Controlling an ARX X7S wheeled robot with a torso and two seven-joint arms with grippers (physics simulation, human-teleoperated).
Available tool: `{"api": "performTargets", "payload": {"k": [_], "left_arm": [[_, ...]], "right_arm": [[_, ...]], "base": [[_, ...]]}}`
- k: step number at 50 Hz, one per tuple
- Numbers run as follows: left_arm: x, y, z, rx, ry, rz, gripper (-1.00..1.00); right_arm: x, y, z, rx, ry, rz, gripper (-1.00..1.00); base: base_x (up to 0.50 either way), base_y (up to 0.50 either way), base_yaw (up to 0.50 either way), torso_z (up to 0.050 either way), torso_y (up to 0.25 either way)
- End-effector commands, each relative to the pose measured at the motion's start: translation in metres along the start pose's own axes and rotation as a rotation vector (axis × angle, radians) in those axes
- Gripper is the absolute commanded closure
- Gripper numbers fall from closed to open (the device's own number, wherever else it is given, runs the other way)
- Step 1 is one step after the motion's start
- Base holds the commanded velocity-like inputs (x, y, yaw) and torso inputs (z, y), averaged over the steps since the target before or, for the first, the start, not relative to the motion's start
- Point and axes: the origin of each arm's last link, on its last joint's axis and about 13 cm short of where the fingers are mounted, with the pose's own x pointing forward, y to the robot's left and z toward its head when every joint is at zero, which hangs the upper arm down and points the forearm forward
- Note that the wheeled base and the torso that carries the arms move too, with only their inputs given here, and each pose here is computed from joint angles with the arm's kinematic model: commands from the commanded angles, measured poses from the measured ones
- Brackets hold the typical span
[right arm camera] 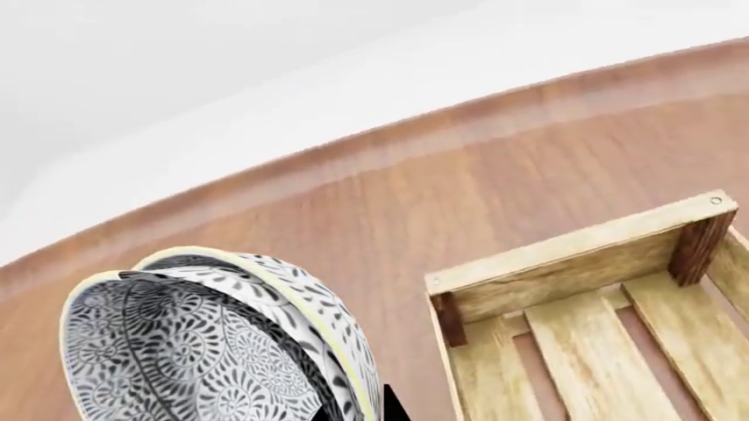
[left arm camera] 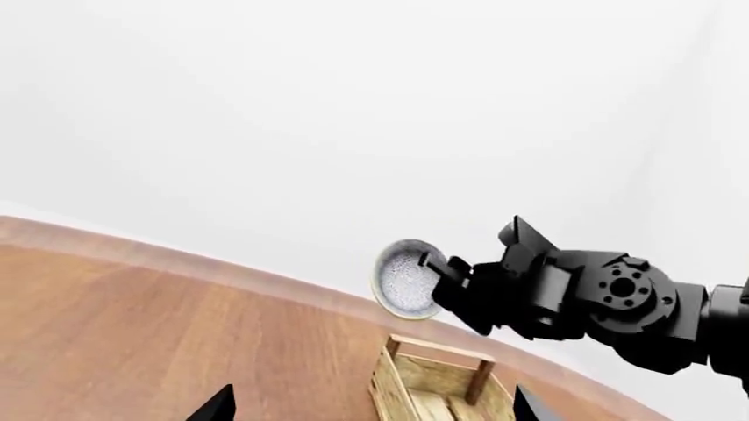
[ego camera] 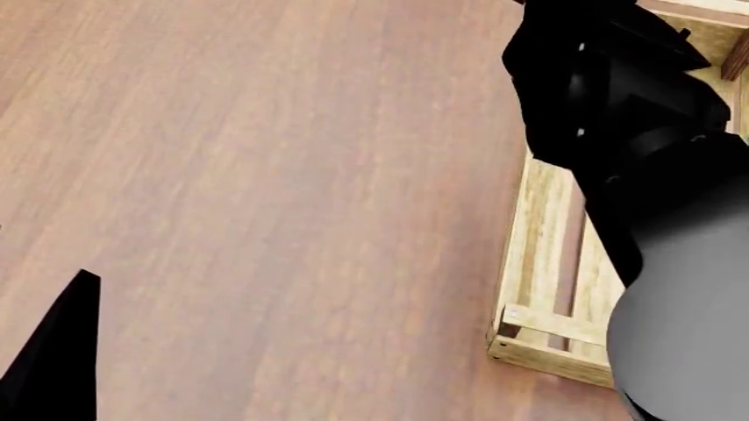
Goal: Stack the right bowl on the left bowl and place them in the tray.
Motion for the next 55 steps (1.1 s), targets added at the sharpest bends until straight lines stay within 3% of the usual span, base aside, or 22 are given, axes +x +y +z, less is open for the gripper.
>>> {"api": "performTargets", "payload": {"k": [1, 5, 6, 13, 21, 22, 31, 39, 55], "left_arm": [[0.0, -0.001, -0.001, 0.002, 0.007, 0.002, -1.0], [0.0, 0.0, -0.001, 0.004, 0.01, 0.004, -1.0], [0.0, 0.0, -0.002, 0.004, 0.011, 0.004, -1.0], [0.0, 0.001, -0.003, 0.003, 0.014, 0.008, -1.0], [0.0, 0.002, -0.003, 0.004, 0.015, 0.017, -1.0], [0.0, 0.002, -0.003, 0.004, 0.015, 0.016, -1.0], [0.0, 0.002, -0.002, 0.001, 0.017, 0.022, -1.0], [0.0, 0.002, -0.002, -0.001, 0.015, 0.028, -1.0], [0.0, 0.002, -0.001, -0.002, 0.014, 0.028, -1.0]], "right_arm": [[0.0, 0.003, 0.011, 0.125, -0.007, -0.078, 1.0], [-0.001, 0.006, 0.016, 0.194, -0.006, -0.091, 1.0], [-0.001, 0.006, 0.019, 0.277, -0.006, -0.076, 1.0], [0.001, 0.003, 0.021, 0.34, -0.023, -0.158, 1.0], [0.004, -0.005, 0.015, 0.368, 0.002, -0.281, 1.0], [0.004, -0.007, 0.014, 0.338, 0.002, -0.327, 1.0], [0.004, -0.009, 0.013, 0.376, 0.047, -0.398, 1.0], [0.004, -0.011, 0.01, 0.338, 0.104, -0.521, 1.0], [0.003, -0.012, 0.005, 0.362, 0.213, -0.619, 1.0]], "base": [[0.0, 0.0, 0.0, 0.01, 0.0], [0.0, 0.0, 0.0, 0.0, 0.003], [0.0, 0.0, 0.0, 0.0, 0.0], [0.0, 0.0, 0.0, 0.0, 0.0], [0.0, 0.0, 0.0, 0.0, 0.001], [0.0, 0.0, 0.0, 0.0, 0.0], [0.0, 0.0, 0.0, 0.0, 0.001], [0.0, 0.0, 0.0, 0.001, 0.001], [0.0, 0.0, 0.0, 0.0, 0.001]]}}
